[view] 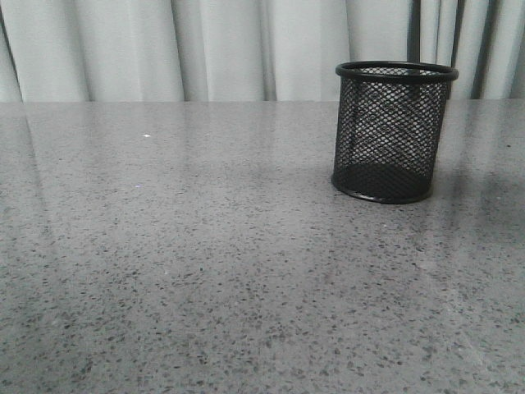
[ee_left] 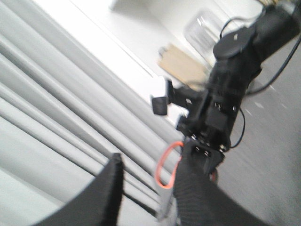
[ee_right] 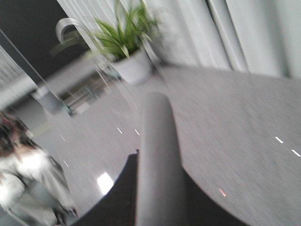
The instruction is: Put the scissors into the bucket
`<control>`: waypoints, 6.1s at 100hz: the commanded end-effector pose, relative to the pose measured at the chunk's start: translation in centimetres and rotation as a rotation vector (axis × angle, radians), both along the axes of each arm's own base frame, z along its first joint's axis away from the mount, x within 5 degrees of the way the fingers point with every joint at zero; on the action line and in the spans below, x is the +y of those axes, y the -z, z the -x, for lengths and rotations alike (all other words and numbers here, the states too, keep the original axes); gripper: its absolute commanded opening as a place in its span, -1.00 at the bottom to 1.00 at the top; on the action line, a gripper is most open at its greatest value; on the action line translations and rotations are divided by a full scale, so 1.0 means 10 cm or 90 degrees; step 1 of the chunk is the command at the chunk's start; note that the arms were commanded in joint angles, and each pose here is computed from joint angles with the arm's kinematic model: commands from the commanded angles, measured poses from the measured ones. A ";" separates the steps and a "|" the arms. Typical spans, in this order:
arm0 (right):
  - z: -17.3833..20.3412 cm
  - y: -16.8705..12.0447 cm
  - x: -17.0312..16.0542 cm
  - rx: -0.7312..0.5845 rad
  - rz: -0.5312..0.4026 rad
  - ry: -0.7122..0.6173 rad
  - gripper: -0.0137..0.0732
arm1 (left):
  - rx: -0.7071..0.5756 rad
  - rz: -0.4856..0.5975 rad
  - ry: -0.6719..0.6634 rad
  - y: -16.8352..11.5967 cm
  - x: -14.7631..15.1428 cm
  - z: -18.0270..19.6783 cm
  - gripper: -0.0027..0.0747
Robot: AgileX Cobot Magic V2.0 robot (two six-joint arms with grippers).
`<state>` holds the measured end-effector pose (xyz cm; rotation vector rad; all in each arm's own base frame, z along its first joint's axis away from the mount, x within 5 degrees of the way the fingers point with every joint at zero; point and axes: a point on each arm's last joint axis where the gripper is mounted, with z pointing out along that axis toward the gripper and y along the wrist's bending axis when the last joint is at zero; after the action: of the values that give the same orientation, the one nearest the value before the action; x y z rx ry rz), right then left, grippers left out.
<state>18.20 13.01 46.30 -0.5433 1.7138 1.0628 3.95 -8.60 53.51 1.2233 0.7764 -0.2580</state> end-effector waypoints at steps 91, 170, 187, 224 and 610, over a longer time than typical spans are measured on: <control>-0.03 0.05 -0.60 0.243 0.402 0.203 -0.83 | 0.183 -0.040 -0.055 0.31 0.46 0.42 -0.99; -0.87 0.65 -0.38 0.362 0.459 0.171 0.34 | 0.216 -0.046 -0.056 0.48 0.35 0.30 -0.99; -0.89 0.33 -0.40 0.281 0.436 0.195 0.69 | 0.205 -0.045 -0.074 0.47 0.37 0.27 -0.99; -0.50 -0.37 -0.47 0.160 0.383 0.208 -0.80 | 0.261 0.112 -0.271 0.43 0.56 0.03 -0.99; 1.35 1.87 -1.18 -0.224 0.245 0.466 -0.79 | 0.466 0.277 -0.609 3.54 0.76 -0.14 -0.99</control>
<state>4.25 1.34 27.47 -0.2979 1.6836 0.1501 5.25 -0.99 18.39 0.2469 1.7957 -0.0509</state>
